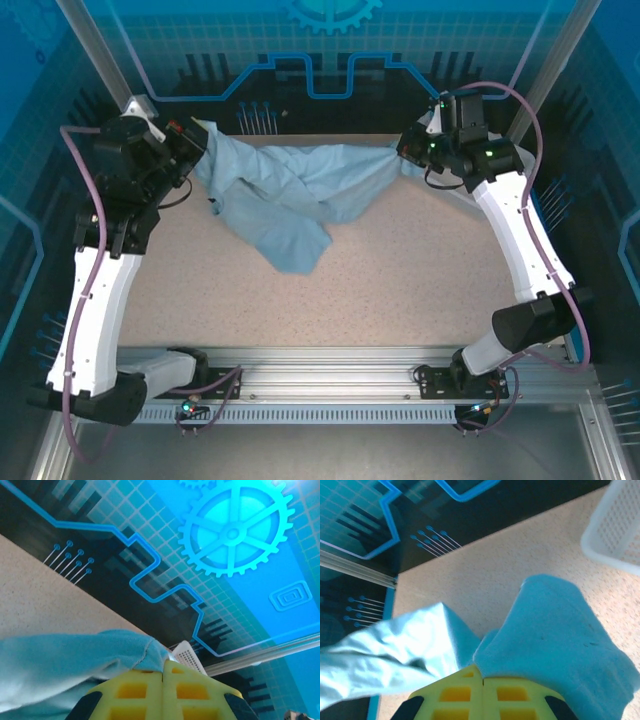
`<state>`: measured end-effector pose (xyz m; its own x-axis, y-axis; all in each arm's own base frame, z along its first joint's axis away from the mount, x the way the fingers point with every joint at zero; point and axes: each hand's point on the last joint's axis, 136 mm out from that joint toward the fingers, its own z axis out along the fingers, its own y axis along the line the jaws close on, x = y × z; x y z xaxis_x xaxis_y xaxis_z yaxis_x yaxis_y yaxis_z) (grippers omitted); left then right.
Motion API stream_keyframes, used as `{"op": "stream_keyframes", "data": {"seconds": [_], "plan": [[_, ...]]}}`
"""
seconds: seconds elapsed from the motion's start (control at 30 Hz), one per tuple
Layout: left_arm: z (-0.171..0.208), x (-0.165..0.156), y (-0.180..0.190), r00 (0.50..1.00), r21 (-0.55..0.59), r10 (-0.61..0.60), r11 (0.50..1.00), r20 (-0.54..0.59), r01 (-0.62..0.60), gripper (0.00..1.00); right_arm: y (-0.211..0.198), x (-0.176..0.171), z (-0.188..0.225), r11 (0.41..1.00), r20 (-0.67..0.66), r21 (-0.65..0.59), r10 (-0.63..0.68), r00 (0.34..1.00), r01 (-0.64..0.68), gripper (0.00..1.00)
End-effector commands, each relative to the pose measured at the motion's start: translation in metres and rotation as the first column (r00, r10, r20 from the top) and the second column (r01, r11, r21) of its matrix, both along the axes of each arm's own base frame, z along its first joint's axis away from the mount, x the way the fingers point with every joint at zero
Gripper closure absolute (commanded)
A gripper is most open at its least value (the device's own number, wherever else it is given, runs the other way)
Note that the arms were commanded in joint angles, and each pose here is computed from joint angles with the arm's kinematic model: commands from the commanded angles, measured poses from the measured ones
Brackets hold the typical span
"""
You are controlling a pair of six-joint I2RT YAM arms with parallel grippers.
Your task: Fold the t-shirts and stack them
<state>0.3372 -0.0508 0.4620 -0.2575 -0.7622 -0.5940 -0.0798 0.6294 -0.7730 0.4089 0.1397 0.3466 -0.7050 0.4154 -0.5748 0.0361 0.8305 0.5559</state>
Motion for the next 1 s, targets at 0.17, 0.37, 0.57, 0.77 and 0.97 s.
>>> {"op": "stream_keyframes", "data": {"seconds": [0.17, 0.37, 0.57, 0.77, 0.97], "plan": [[-0.083, -0.066, 0.022, 0.982, 0.026, 0.073, 0.997, -0.175, -0.07, 1.0, -0.034, -0.036, -0.045, 0.991, -0.106, -0.094, -0.105, 0.989, 0.095, 1.0], [-0.085, -0.08, 0.036, 0.981, 0.099, 0.124, 0.989, -0.15, -0.11, 1.0, -0.051, -0.049, -0.005, 0.982, 0.043, -0.116, -0.145, 0.988, 0.149, 1.0], [-0.107, -0.049, 0.034, 0.971, 0.128, 0.139, 0.985, -0.194, -0.115, 1.0, -0.039, -0.002, -0.017, 0.984, 0.047, -0.109, -0.137, 0.989, 0.142, 1.0], [-0.164, -0.008, 0.029, 0.933, 0.119, 0.129, 0.988, -0.336, -0.094, 1.0, 0.003, 0.075, -0.115, 0.998, -0.252, -0.067, -0.01, 0.968, -0.007, 0.83], [-0.189, 0.003, 0.015, 0.912, 0.062, 0.051, 0.998, -0.408, -0.028, 1.0, -0.004, 0.055, -0.145, 0.987, -0.353, -0.163, -0.062, 0.934, 0.004, 0.39]]}}
